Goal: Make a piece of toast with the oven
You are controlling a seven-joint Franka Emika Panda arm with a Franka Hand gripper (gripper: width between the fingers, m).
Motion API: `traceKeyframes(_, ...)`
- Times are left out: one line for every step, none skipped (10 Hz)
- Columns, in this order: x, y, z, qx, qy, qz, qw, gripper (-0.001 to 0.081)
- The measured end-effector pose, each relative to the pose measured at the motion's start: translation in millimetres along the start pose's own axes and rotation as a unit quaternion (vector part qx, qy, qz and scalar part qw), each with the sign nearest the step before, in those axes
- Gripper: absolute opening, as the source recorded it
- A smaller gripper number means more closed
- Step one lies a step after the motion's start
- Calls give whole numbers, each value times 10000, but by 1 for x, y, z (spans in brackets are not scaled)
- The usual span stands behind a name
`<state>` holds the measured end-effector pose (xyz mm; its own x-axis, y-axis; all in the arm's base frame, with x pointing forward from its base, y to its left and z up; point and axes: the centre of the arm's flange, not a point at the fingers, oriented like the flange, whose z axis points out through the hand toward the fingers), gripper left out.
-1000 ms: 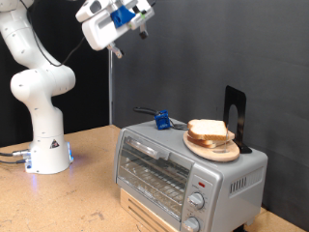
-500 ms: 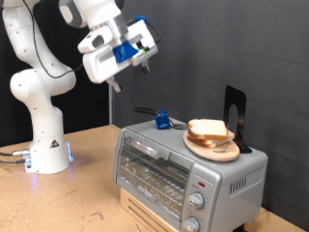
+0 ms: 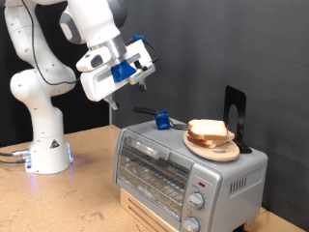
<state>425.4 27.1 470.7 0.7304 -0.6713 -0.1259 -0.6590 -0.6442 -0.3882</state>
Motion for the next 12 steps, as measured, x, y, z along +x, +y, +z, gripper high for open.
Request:
traceKeyframes(-4, 2, 0, 15, -371, -107, 9993, 809)
traceKeyframes(-4, 6, -4, 267, -727, -118, 9969, 809)
traceKeyframes(0, 12, -5, 418, -866, -48, 9954, 809)
traceKeyframes(2, 17, -1, 418, -868, 23, 9953, 809)
traceKeyframes(6, 21, 5, 395, -802, 86, 9960, 809)
traceKeyframes(11, 24, 14, 359, -696, 151, 9968, 809)
traceKeyframes(18, 26, 23, 309, -602, 218, 9975, 809)
traceKeyframes(23, 27, 34, 221, -553, 288, 9978, 809)
traceKeyframes(29, 29, 45, 142, -481, 343, 9982, 809)
traceKeyframes(35, 30, 55, 60, -408, 389, 9984, 809)
traceKeyframes(39, 33, 66, -37, -365, 423, 9984, 809)
traceKeyframes(43, 36, 76, -144, -328, 450, 9983, 809)
